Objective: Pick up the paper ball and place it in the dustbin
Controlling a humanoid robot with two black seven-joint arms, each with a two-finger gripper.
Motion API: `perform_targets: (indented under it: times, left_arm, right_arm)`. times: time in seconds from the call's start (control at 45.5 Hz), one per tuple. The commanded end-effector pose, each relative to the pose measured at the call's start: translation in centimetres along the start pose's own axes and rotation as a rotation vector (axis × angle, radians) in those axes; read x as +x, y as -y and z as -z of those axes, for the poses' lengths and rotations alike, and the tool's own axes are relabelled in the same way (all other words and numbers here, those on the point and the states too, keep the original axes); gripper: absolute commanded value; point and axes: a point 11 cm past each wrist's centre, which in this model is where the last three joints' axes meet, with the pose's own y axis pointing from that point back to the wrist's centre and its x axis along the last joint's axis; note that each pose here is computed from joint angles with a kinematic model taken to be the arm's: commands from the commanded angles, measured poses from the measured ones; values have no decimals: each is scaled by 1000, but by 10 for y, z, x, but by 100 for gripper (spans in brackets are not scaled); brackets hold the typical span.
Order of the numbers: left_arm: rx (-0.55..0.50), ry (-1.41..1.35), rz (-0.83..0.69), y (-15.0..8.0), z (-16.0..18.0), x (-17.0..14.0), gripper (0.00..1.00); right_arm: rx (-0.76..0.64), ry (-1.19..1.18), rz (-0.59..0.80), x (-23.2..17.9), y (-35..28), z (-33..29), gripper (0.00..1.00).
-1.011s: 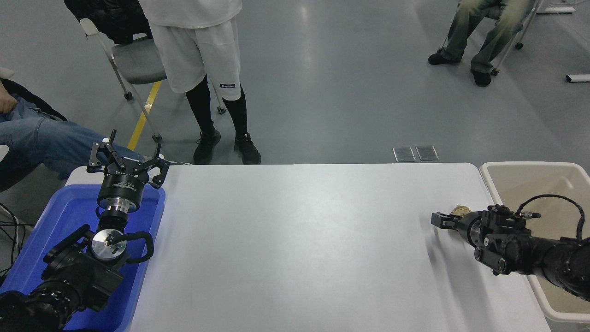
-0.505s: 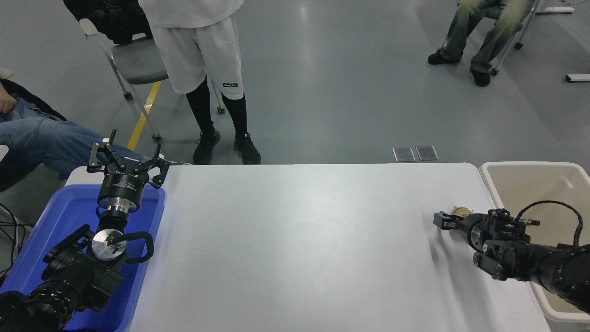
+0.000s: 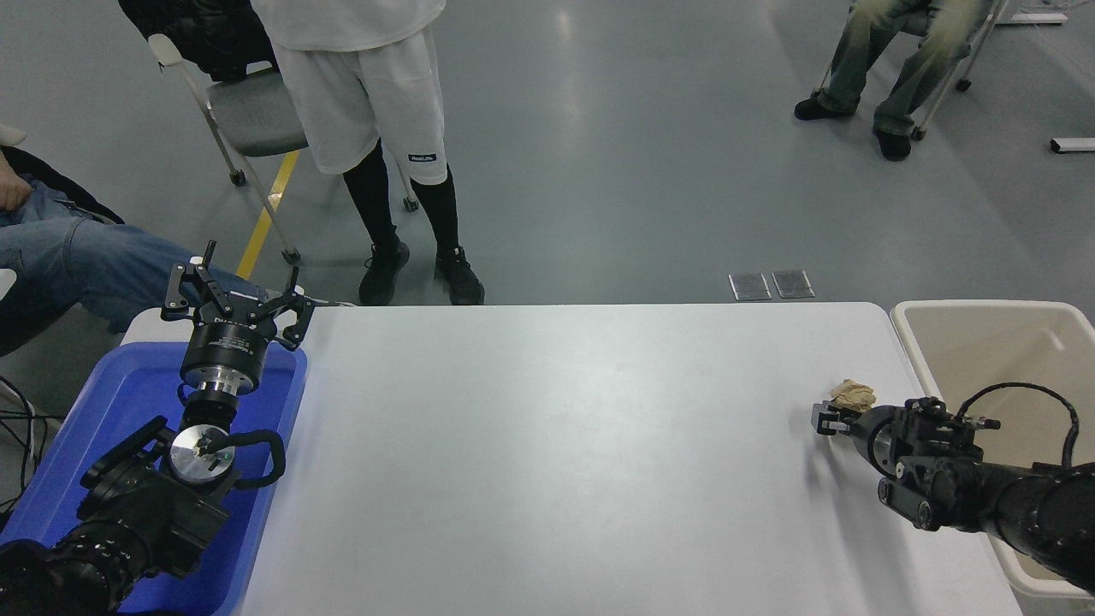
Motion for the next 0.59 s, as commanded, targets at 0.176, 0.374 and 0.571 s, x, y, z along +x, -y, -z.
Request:
perform_targets:
  times: [0.176,0.374,0.571]
  left_arm:
    - [0,0,1,0,0,0,99]
    - [0,0,-1,0,0,0,99]
    - [0,0,-1,0,0,0,99]
  right_arm:
    - [-4,15,-13,7,0,-3,0]
    - [14,22,-7,12,0,4,0]
    - [43,17,38,22,-8,3,0]
